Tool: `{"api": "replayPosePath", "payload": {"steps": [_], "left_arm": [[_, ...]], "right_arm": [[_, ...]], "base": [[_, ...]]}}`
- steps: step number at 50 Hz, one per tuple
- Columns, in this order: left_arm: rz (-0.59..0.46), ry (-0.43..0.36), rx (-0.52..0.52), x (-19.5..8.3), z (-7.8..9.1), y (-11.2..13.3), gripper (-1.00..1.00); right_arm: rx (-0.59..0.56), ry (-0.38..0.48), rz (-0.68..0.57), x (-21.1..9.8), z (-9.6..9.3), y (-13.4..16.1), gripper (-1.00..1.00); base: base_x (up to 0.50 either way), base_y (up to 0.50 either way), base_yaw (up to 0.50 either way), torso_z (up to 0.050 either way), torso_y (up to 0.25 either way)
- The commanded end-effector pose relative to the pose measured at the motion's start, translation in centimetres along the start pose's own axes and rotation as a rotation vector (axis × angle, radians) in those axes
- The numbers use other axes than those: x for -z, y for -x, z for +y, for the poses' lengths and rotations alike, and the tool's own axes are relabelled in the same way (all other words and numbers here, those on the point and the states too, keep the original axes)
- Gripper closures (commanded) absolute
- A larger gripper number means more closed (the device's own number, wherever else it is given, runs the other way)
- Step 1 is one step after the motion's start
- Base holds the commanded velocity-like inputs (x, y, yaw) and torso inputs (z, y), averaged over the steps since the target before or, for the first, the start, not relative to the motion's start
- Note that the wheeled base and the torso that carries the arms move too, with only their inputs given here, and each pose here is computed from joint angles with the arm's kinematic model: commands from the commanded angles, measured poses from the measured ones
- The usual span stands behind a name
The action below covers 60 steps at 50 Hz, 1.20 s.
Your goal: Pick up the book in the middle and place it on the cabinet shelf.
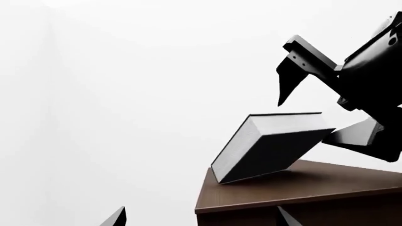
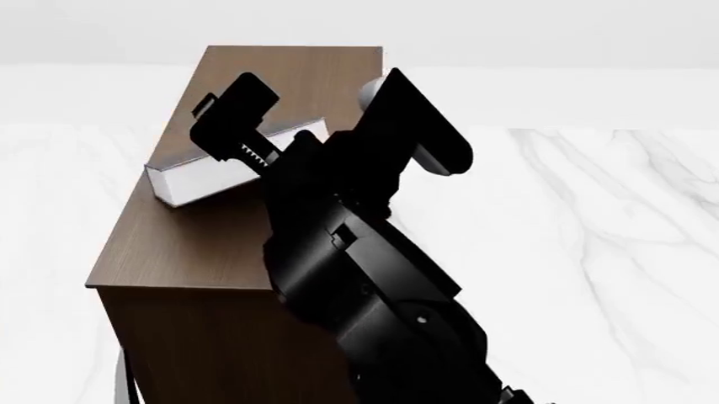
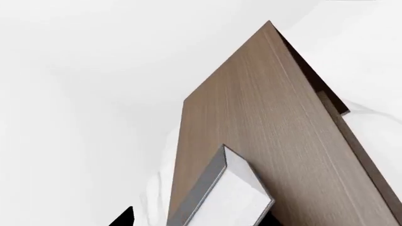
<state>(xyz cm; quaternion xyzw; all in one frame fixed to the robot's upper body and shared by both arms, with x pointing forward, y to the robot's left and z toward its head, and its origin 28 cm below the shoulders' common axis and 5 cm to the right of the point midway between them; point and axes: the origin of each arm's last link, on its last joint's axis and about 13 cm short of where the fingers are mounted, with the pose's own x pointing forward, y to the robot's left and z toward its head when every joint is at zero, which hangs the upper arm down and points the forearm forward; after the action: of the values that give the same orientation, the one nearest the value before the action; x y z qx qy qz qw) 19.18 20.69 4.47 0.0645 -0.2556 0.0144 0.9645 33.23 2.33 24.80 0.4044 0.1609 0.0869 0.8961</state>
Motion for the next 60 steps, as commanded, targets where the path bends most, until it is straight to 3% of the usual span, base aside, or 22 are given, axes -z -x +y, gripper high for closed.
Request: {"api": "replayPosePath", "payload": {"steps": [1, 10, 17, 30, 41, 55, 58, 60], "left_arm": [[-0.011, -0.004, 0.000, -1.5, 0.1, -0.4, -1.00], [-0.013, -0.007, 0.000, -1.8, 0.1, -0.6, -1.00], [-0.011, -0.008, 0.003, -1.5, 0.0, -0.5, -1.00], [-0.015, -0.010, 0.003, -0.7, -0.1, -0.4, -1.00], [-0.015, -0.014, -0.008, -1.0, 0.0, -0.6, -1.00], [-0.025, -0.018, -0.018, -1.2, 0.1, -0.8, -1.00], [-0.028, -0.020, -0.021, -1.3, 0.1, -0.8, -1.00], [-0.031, -0.021, -0.022, -1.4, 0.1, -0.8, -1.00]], "right_arm": [[-0.022, -0.004, -0.034, -0.4, -0.1, -0.4, -1.00], [-0.003, 0.009, -0.049, -0.9, -0.7, 0.7, -1.00], [0.012, 0.071, -0.079, -1.3, -1.1, 2.5, -1.00], [-0.022, 0.078, -0.097, -2.2, -0.4, 6.3, -1.00], [-0.037, 0.088, -0.096, -2.3, -1.0, 8.2, -1.00], [-0.072, 0.167, -0.166, -2.1, -4.1, 10.6, -1.00], [-0.037, 0.228, -0.233, -1.9, -6.7, 11.4, -1.00], [-0.013, 0.217, -0.235, -1.9, -7.9, 11.6, -1.00]], "base": [[0.00, 0.00, 0.00, 0.000, 0.000], [0.00, 0.00, 0.00, 0.000, 0.000], [0.00, 0.00, 0.00, 0.000, 0.001], [0.00, 0.00, 0.00, 0.001, 0.000], [0.00, 0.00, 0.00, 0.000, 0.000], [0.00, 0.00, 0.00, 0.000, 0.000], [0.00, 0.00, 0.00, 0.000, 0.000], [0.00, 0.00, 0.00, 0.000, 0.000]]}}
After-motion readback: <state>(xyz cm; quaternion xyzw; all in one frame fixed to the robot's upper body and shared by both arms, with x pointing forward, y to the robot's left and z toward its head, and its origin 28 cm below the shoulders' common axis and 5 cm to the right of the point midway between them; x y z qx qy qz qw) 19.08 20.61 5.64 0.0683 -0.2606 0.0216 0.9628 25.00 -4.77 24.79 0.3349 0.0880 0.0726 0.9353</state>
